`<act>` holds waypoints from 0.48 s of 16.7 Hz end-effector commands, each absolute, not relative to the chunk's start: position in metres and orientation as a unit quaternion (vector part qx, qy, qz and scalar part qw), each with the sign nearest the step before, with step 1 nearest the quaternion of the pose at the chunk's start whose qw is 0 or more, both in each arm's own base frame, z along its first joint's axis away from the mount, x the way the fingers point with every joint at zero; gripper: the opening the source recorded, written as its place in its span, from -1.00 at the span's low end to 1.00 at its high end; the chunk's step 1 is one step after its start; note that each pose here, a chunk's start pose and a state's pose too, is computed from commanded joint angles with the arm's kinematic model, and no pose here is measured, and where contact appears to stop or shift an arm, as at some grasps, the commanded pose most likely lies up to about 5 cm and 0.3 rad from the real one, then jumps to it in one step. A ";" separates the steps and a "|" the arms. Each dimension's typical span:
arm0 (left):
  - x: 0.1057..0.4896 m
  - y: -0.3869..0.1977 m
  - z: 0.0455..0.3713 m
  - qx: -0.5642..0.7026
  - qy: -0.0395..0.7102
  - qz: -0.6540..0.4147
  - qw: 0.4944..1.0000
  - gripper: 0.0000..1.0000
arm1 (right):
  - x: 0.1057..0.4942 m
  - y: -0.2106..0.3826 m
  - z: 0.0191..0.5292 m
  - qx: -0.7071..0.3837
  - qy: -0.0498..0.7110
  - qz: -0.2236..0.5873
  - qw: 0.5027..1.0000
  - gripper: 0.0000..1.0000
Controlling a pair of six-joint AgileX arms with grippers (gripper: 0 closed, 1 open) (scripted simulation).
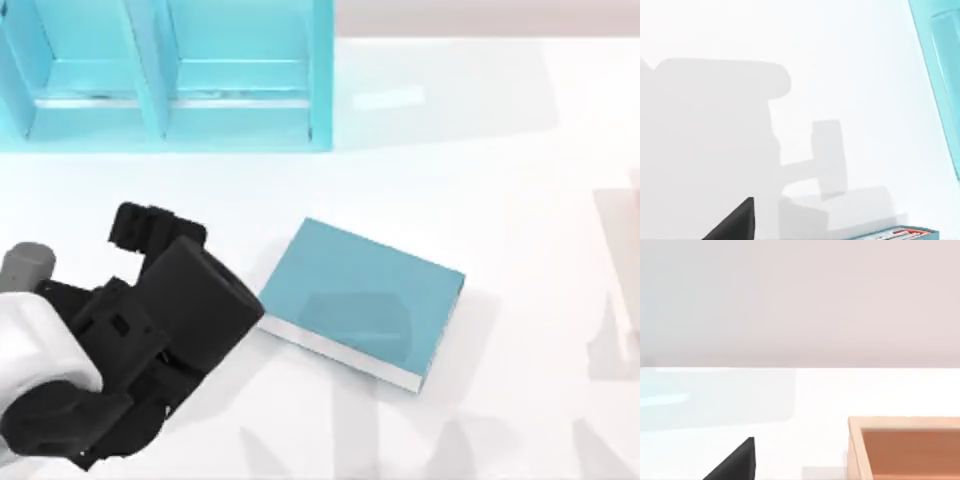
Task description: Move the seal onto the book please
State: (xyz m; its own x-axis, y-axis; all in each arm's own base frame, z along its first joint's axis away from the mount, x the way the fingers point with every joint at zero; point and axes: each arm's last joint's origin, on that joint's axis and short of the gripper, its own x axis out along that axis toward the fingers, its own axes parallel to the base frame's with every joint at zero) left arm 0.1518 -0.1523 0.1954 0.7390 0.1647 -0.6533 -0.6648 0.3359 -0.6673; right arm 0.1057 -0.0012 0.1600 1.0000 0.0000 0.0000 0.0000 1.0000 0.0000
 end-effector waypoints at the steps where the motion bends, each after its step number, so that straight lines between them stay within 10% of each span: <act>1: 0.153 -0.137 0.204 -0.499 0.254 0.236 0.794 1.00 | 0.106 -0.001 0.160 0.000 0.000 0.000 1.000 1.00; 8: 0.128 -0.044 0.226 -0.315 0.147 0.025 0.937 1.00 | 0.106 -0.001 0.160 0.000 0.000 0.000 1.000 1.00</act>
State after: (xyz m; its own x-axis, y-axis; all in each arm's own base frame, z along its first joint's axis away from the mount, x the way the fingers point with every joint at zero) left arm 0.1282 -0.0444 0.2260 0.9553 -0.0461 -0.2921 -0.1397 0.8001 -0.5834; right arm 0.1057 -0.0012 0.1600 1.0000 0.0000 0.0000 0.0000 1.0000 0.0000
